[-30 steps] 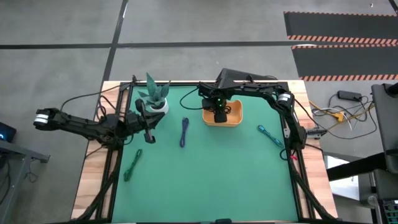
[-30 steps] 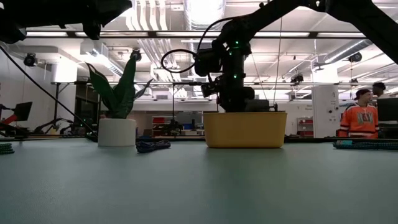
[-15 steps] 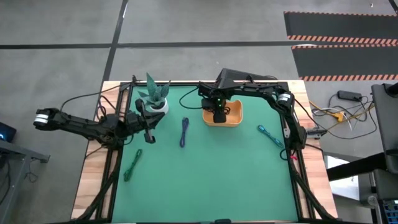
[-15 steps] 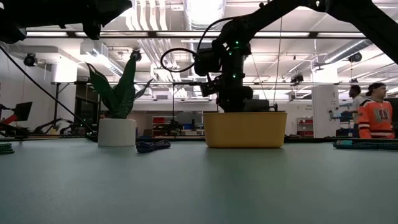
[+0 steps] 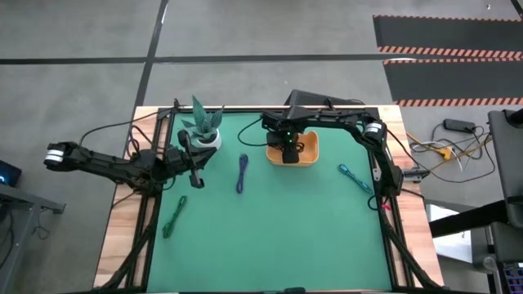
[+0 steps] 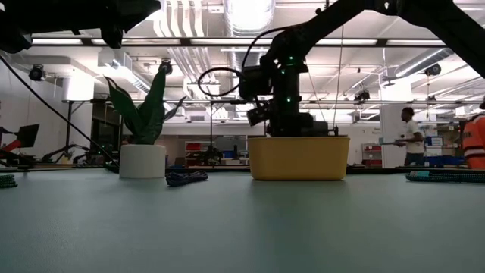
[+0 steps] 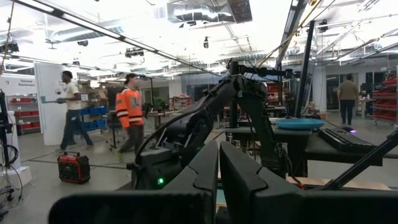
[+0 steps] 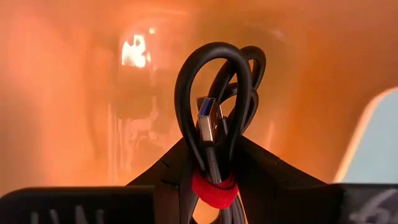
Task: Pick and place USB-C Cables
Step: Put the black charger cable into the yellow bin
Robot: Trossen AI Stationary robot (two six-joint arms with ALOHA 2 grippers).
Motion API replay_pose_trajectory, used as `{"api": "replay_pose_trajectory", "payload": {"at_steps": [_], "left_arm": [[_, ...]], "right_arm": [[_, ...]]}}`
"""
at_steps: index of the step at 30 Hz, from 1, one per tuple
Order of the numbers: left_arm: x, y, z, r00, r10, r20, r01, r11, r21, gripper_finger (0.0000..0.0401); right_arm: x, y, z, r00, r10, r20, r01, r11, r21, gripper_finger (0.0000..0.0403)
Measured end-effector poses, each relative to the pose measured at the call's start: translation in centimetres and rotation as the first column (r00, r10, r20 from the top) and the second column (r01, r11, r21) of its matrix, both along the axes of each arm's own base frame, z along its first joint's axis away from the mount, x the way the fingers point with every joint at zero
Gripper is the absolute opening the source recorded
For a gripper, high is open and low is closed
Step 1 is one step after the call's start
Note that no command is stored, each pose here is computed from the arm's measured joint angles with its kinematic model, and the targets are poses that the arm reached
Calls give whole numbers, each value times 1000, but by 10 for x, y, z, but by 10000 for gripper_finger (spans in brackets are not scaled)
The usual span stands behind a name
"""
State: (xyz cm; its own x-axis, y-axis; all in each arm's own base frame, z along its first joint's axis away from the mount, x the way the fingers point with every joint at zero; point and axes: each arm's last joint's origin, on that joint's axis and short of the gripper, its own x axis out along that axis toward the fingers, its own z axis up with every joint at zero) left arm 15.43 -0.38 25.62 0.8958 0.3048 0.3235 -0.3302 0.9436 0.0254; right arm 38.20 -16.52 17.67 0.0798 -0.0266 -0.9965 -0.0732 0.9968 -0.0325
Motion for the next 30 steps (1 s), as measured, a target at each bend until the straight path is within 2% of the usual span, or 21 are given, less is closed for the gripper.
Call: {"api": "replay_pose_trajectory", "payload": {"at_steps": [30], "left_arm": [[-1, 0, 1, 1000, 0, 8, 0, 1000, -1, 2]], "right_arm": [[-1, -1, -3, 1000, -1, -17, 1, 999, -33, 91]]}}
